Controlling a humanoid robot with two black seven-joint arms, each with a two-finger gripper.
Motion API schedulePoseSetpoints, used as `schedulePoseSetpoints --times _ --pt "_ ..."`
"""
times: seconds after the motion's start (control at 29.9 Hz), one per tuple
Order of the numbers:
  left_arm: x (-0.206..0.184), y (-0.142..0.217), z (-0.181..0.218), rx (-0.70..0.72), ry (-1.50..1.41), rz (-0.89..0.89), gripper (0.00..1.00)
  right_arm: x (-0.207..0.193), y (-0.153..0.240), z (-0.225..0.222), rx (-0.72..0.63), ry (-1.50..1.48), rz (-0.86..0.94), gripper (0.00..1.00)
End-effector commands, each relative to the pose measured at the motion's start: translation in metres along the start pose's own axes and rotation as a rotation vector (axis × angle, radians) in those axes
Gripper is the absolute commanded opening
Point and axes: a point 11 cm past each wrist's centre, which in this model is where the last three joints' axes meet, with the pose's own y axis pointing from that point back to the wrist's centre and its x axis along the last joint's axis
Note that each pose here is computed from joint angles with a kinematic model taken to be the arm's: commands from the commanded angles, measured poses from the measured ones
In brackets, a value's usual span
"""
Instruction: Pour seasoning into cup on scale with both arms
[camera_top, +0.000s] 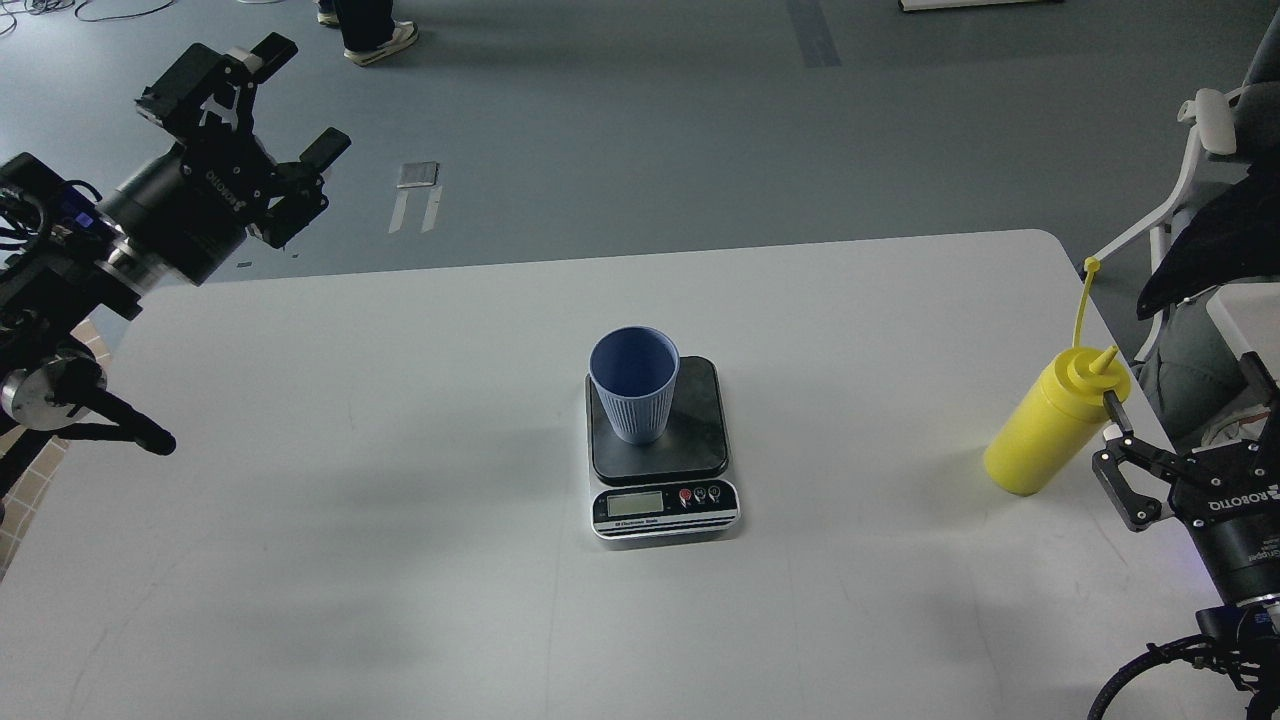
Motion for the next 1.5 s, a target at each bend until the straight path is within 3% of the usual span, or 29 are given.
schedulePoseSetpoints --times 0.0,0.13,0.43,0.53,0.67,0.8,0.94,1.04,1.24,1.47 --pt "0.001 0.001 0.001 0.0 0.0 0.001 0.98 -0.02 -0.006 -0.006 -0.003 0.032 -0.058 1.0" --pt "0.005 0.005 0.003 0.001 -0.006 0.006 0.98 -0.039 -0.018 -0.02 0.018 0.077 -0.121 0.99" --pt "0.006 0.001 0.01 -0.03 -0.002 0.014 0.98 -0.177 -0.135 -0.072 0.019 0.465 -0.532 0.99" --pt "0.006 -0.002 0.014 -0.044 -0.003 0.011 0.98 -0.191 -0.179 -0.06 -0.011 0.57 -0.53 0.99" --pt "-0.003 -0.021 0.026 -0.096 0.008 -0.009 0.98 -0.216 -0.228 -0.008 -0.114 0.591 -0.59 0.99" --pt "-0.009 -0.042 0.043 -0.16 0.029 -0.026 0.98 -0.241 -0.24 0.029 -0.144 0.526 -0.667 0.99" --pt "-0.012 -0.061 0.047 -0.193 0.054 -0.025 0.98 -0.25 -0.255 0.086 -0.241 0.504 -0.687 0.99" --pt "-0.023 -0.082 0.039 -0.211 0.097 -0.031 0.98 -0.243 -0.26 0.096 -0.281 0.53 -0.664 0.99" --pt "-0.047 -0.111 0.009 -0.228 0.242 -0.009 0.98 -0.222 -0.266 0.107 -0.326 0.562 -0.606 0.99" --pt "-0.067 -0.122 0.011 -0.308 0.407 -0.043 0.98 -0.219 -0.264 0.099 -0.305 0.546 -0.604 0.99"
